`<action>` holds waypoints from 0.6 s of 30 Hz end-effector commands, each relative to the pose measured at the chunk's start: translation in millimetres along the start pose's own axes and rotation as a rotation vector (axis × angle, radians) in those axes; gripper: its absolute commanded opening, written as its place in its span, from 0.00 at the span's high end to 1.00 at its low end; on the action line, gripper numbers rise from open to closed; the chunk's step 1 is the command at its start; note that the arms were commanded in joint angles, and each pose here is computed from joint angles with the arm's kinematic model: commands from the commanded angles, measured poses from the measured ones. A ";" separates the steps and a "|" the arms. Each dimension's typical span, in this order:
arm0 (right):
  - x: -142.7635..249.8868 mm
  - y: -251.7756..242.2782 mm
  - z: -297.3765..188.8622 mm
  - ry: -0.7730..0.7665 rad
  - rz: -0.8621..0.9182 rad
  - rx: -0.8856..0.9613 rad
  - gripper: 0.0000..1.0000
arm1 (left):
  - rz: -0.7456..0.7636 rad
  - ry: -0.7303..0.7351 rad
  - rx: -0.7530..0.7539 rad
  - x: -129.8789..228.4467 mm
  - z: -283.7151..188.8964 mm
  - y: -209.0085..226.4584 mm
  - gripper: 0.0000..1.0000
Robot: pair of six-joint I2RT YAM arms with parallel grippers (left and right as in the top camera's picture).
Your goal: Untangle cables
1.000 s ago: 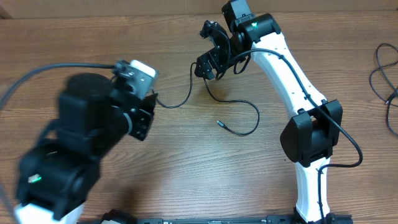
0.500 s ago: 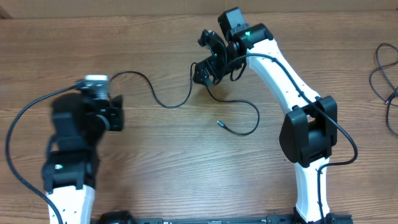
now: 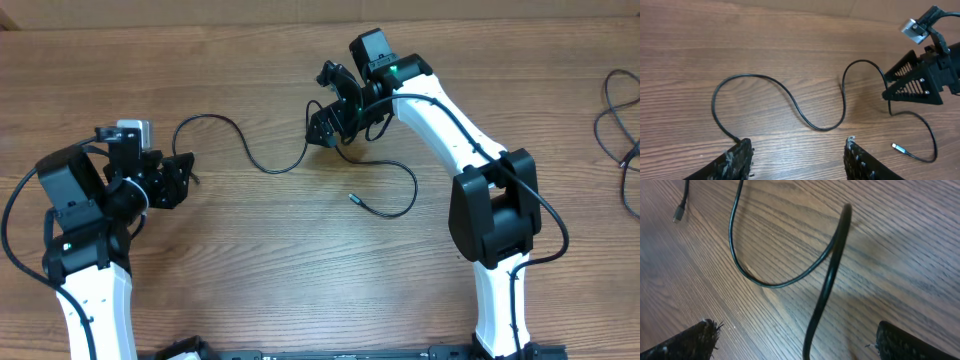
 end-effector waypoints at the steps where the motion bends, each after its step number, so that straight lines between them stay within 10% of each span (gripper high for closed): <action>1: 2.3 8.8 9.7 0.013 -0.012 -0.028 0.00 | 0.025 0.033 0.003 4.3 8.4 -2.2 0.42; 9: -1.7 19.3 15.8 -0.003 -0.047 -0.036 0.00 | 0.040 0.171 -0.213 16.0 29.6 -2.4 0.42; 14: -0.1 16.3 16.0 0.007 -0.044 -0.002 0.48 | 0.040 0.185 -0.221 17.2 34.4 -7.1 0.20; 15: 0.5 15.5 16.2 0.011 -0.042 0.006 0.61 | 0.027 0.184 -0.221 17.3 34.4 -7.2 0.01; 18: 2.2 14.7 17.4 0.017 -0.040 0.008 0.88 | -0.016 0.182 -0.225 17.7 34.6 -7.2 0.01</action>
Point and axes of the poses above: each gripper's point midway between its finger pads, its own z axis out along the fingers, its own y axis along the line the jaws close on, x = y × z, the point moved 9 cm from there along -z, back along the fingers, and after that the axes turned 3 degrees about z, right-handed, at the moved point
